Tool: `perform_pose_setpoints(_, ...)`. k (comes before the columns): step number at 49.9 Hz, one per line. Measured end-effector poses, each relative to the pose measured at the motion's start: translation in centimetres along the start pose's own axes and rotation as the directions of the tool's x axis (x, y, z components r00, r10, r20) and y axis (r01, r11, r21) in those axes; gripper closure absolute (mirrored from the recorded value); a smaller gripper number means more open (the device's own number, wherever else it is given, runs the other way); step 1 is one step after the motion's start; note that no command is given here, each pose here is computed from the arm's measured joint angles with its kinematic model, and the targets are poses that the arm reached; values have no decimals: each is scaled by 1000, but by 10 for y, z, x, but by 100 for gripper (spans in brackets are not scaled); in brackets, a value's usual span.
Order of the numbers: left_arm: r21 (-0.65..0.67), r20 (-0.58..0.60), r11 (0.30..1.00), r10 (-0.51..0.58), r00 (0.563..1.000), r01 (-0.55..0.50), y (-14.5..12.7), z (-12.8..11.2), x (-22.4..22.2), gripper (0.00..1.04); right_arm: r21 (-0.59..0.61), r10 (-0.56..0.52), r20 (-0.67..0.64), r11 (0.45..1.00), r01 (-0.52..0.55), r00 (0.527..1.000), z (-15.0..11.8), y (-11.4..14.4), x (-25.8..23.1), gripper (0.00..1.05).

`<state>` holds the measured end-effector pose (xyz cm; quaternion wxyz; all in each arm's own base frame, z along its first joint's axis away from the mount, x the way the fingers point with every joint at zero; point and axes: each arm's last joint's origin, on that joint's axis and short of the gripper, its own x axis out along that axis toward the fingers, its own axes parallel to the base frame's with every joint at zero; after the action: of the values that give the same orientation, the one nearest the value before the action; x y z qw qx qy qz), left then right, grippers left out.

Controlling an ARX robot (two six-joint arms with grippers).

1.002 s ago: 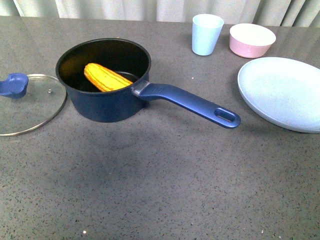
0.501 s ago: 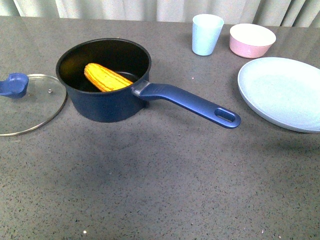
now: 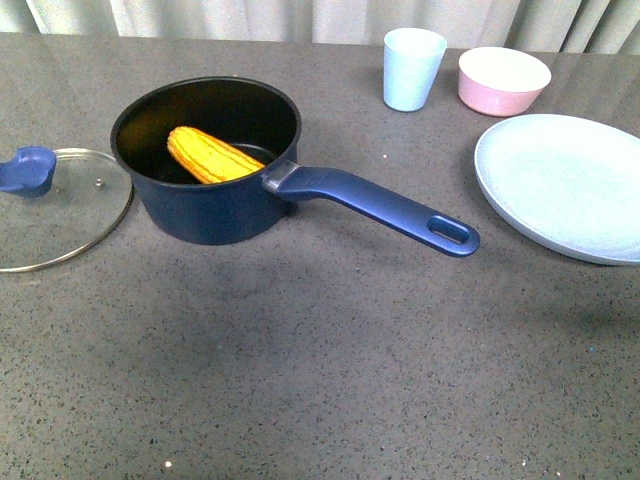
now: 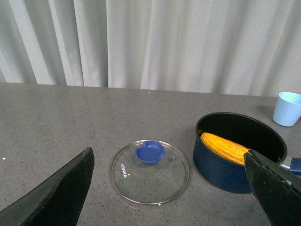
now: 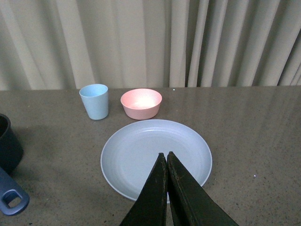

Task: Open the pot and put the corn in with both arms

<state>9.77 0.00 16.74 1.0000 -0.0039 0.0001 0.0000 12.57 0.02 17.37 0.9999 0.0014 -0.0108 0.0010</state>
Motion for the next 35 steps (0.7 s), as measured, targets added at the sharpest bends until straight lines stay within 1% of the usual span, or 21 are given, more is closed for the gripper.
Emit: perform_pose_setpoints(35,0,0,1000,0,1000,0,0,0,0,9,0,0,2,1000,0,1000,1,0,-18,103)
